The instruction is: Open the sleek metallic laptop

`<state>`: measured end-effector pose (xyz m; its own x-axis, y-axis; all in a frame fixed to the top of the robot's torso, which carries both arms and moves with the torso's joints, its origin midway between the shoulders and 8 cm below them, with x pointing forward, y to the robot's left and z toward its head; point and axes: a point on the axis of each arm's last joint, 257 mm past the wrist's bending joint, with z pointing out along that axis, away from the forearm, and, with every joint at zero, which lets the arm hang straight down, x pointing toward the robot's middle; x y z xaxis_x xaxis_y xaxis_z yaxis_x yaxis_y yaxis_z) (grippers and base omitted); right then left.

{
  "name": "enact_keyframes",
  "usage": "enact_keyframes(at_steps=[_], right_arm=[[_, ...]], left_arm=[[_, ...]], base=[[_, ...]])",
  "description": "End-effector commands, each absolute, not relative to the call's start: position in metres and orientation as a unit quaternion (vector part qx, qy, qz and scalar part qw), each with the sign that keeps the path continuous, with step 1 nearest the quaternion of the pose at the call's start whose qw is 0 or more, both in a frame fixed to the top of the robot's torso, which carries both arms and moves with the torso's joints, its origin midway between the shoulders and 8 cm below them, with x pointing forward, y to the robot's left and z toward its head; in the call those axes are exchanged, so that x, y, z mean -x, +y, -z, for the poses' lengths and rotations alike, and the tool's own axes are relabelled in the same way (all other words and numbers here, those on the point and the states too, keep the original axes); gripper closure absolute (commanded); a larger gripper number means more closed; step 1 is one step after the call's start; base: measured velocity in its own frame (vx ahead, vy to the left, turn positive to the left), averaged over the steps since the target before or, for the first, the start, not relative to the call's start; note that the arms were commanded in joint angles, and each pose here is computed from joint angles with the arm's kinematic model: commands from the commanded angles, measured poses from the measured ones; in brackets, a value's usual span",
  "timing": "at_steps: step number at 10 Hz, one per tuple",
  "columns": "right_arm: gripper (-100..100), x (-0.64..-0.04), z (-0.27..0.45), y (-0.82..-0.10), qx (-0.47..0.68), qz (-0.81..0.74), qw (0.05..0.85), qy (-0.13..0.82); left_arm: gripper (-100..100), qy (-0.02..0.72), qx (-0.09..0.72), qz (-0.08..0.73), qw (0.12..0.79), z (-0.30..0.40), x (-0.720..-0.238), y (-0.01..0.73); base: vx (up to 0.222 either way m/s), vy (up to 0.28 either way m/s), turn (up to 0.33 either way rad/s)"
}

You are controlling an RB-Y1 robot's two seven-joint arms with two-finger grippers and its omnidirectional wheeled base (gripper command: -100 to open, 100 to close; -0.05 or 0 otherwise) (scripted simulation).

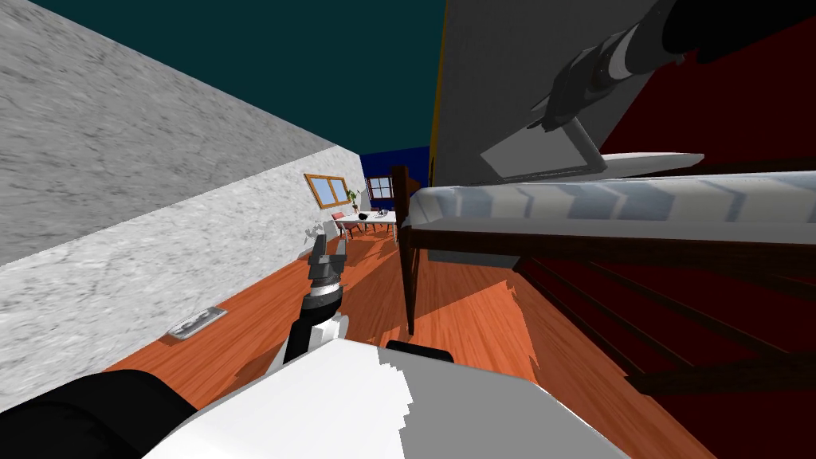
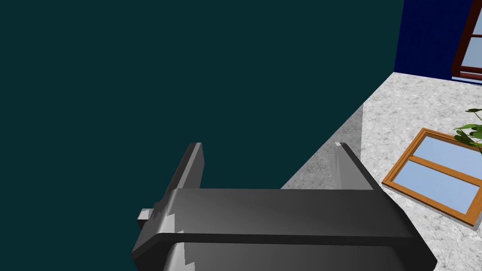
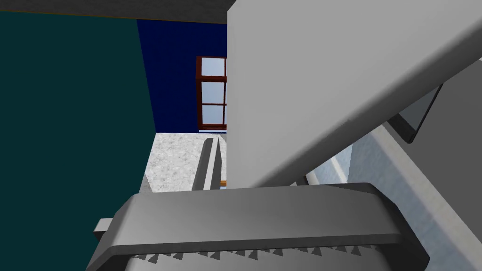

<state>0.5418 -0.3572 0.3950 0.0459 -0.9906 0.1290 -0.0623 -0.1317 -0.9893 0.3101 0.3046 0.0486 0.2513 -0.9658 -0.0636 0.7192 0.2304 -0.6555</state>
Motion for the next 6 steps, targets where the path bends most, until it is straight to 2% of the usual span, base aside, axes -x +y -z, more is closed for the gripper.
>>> enact_keyframes(at_steps=[1, 2, 4, 5, 6], right_arm=[[100, -0.555, -0.378, -0.339, 0.588, 0.524, 0.43, 0.441], [100, -0.552, -0.381, -0.345, 0.581, 0.519, 0.437, 0.45], [100, -0.534, -0.361, -0.346, 0.603, 0.497, 0.436, 0.445], [-100, -0.532, -0.376, -0.336, 0.6, 0.5, 0.435, 0.448], [-100, -0.529, -0.382, -0.33, 0.601, 0.499, 0.435, 0.447]], left_arm=[[0, 0.238, 0.259, 0.564, 0.747, -0.049, -0.31, 0.305], [0, 0.238, 0.259, 0.564, 0.747, -0.049, -0.31, 0.305], [0, 0.238, 0.259, 0.563, 0.747, -0.048, -0.31, 0.305], [0, 0.238, 0.259, 0.563, 0.747, -0.048, -0.31, 0.305], [0, 0.238, 0.259, 0.563, 0.747, -0.048, -0.31, 0.305]], base=[[-0.035, 0.037, -0.007], [-0.015, 0.018, 0.004], [0.202, -0.033, -0.394], [0.119, -0.019, -0.137], [0.028, -0.047, 0.055]])
